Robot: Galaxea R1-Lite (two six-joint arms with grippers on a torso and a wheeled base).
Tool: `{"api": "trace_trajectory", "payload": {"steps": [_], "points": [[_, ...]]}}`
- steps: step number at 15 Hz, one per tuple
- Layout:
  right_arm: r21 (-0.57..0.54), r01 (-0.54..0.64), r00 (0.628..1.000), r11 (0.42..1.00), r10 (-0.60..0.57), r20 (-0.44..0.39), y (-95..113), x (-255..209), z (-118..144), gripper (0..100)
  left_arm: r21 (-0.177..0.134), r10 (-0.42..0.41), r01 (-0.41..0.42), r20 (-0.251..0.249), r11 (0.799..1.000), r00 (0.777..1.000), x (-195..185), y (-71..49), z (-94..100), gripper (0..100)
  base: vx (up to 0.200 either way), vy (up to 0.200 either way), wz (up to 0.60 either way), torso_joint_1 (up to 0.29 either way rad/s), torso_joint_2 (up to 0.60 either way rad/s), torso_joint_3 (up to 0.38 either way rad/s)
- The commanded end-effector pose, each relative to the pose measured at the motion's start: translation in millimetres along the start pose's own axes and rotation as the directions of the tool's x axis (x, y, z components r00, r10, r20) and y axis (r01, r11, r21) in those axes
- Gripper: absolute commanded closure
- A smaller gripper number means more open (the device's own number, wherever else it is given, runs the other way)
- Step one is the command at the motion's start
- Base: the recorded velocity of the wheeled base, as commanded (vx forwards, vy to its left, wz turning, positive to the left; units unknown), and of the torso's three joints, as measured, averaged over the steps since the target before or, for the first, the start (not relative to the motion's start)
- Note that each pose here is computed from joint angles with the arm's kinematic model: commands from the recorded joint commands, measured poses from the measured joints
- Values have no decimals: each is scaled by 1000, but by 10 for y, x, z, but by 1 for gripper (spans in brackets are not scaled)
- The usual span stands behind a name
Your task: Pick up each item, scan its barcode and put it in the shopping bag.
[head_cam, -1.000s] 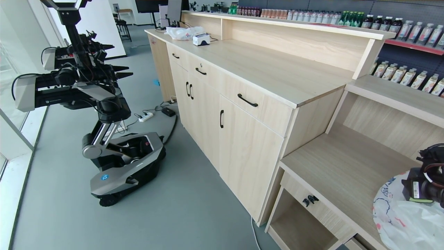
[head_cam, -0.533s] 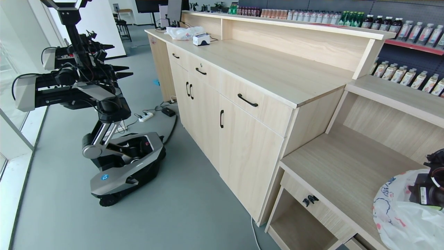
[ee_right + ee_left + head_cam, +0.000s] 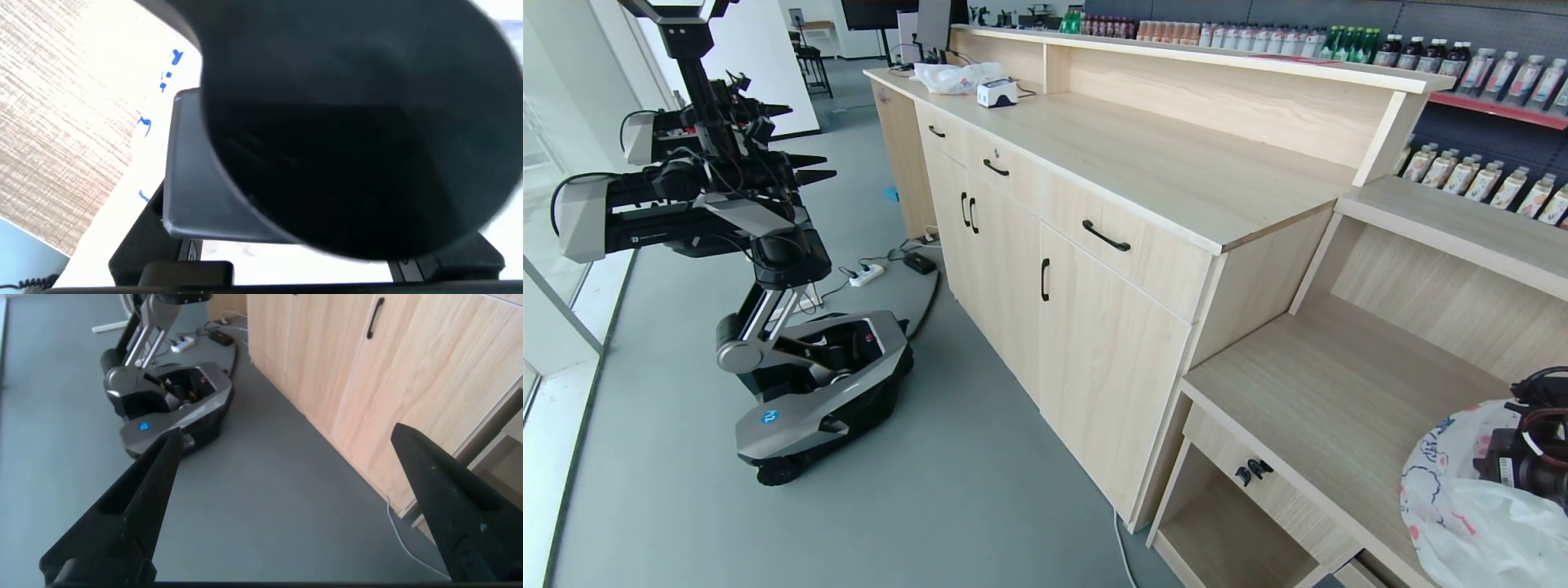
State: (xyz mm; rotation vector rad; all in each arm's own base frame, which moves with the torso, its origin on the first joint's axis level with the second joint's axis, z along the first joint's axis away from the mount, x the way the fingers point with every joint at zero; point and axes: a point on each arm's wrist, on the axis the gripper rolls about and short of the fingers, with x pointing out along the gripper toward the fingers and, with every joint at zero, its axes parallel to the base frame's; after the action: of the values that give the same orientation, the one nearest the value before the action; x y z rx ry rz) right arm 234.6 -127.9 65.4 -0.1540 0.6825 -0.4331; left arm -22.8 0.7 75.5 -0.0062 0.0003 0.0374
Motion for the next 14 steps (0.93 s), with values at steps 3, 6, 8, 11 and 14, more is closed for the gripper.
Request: {"api": "trace_trajectory", "payload": {"steps": [3,6,8,11,14], "points": [[-9,-20,999,1000,20,-38,47,18,-60,100,0,1,-1,0,1000,1000,0,0,0,0,0,0,0,0,0,0],[-9,-27,998,1000,27,-60,58,38,-91,100,0,1,-1,0,1000,1000,0,0,0,0,0,0,0,0,0,0],[-9,-26,998,1000,26,-57,64,88,-101,100,0,1,-1,0,1000,1000,0,0,0,0,0,0,0,0,0,0],[-11,-32,998,999,31,-57,100,208,-147,100,0,1,-1,0,1000,1000,0,0,0,0,0,0,0,0,0,0],[-27,-62,997,998,60,-47,222,314,-178,100,0,1,-1,0,1000,1000,0,0,0,0,0,0,0,0,0,0]]}}
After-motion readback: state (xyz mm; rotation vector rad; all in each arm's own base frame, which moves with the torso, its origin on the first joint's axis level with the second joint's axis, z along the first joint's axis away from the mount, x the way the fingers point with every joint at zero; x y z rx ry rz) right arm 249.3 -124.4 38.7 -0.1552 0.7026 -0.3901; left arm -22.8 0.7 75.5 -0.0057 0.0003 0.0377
